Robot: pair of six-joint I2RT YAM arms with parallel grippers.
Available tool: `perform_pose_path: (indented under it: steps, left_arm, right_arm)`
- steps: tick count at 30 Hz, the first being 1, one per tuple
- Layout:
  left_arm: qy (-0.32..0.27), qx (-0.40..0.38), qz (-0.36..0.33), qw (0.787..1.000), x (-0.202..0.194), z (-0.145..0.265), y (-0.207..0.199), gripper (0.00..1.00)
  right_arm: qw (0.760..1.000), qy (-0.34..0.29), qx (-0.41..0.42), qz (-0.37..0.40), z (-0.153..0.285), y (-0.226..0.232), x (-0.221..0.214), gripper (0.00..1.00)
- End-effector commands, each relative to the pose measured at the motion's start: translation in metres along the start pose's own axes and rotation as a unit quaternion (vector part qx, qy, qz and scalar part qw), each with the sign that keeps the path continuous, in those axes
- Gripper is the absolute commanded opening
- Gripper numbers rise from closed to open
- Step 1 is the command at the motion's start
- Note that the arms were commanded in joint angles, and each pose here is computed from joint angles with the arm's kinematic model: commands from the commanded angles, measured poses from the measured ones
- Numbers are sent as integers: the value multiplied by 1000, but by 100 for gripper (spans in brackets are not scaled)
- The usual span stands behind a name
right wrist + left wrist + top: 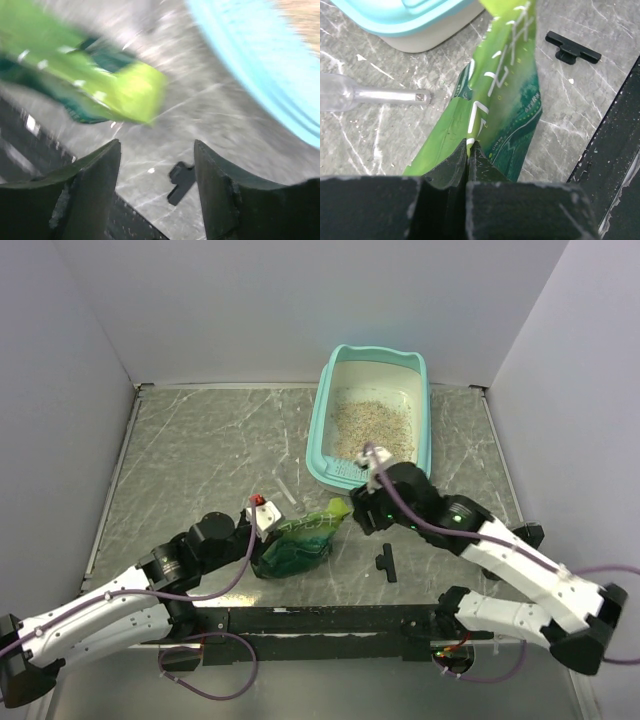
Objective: Fill the litter box with clean litter
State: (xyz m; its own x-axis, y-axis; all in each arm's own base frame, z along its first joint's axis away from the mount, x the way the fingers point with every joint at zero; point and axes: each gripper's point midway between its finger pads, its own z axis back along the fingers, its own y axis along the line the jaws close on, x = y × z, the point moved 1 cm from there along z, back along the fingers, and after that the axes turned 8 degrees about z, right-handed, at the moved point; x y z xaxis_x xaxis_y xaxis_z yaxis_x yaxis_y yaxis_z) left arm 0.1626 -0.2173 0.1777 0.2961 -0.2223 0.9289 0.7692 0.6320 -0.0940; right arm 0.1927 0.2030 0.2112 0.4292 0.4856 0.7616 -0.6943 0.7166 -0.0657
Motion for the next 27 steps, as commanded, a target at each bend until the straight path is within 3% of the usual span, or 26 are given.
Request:
perform_pose_path:
  steps: [1,6,10,17,27]
  left_arm:
    - [-61,26,3,998,30,7,9,1]
    - [-62,35,22,997,31,8,11,1]
    - [-47,60,28,997,27,4,18,1]
    - [-48,84,38,995,27,3,26,2]
    - [-68,91,41,993,35,9,28,8]
  right_arm:
    - [988,-38,-106,-109,28,-35,-7,69]
    - [988,34,-56,-139,33,-15,-37,72]
    - [970,132,-115,-168,26,-22,-79,70]
    - [951,200,-129,-200,-2,-12,-113,69]
    - [937,266,-143,-177,-35,3,-146,65]
